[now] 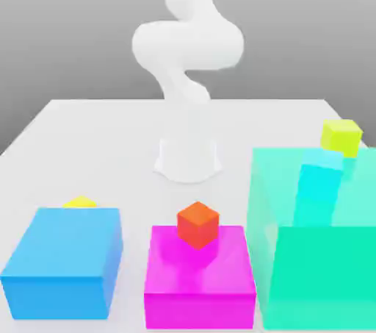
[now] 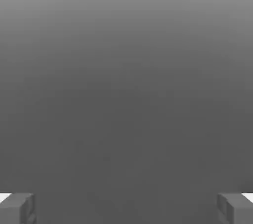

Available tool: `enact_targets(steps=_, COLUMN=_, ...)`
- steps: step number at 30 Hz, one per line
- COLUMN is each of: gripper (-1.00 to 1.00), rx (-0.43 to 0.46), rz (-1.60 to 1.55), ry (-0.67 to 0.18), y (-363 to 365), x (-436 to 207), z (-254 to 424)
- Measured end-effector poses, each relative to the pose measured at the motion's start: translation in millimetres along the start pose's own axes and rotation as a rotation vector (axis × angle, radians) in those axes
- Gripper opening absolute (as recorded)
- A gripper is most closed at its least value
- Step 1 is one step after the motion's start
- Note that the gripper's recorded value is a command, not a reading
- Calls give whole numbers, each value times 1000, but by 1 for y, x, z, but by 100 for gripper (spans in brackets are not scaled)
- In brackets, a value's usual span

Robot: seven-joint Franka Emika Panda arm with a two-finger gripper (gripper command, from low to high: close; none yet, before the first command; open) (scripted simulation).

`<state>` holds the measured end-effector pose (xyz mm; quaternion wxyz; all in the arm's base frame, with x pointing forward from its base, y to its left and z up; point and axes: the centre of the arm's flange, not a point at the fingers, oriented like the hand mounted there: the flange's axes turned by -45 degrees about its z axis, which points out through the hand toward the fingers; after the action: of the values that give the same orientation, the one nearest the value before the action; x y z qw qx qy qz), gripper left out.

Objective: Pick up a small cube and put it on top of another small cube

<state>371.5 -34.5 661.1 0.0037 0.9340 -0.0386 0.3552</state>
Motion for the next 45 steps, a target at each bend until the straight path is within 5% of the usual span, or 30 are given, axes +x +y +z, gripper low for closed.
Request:
enact_targets(steps=9, gripper=0, rx=-136, rz=238, ry=-311, y=137, x=-132, z=179)
enact_targets(steps=19, gripper=0, rx=-232, rz=556, ry=-676, y=221, x=-398, z=262)
enact_targets(steps=30, gripper=0, rx=-240, rz=571, ry=-695, y=223, x=-447, z=302)
enact_targets(steps=31, gripper=-100, rx=-240, rz=572, ry=-696, y=222, x=-451, z=305)
enact_targets(steps=45, gripper=-100, rx=-237, rz=569, ry=-690, y=226, x=-426, z=283)
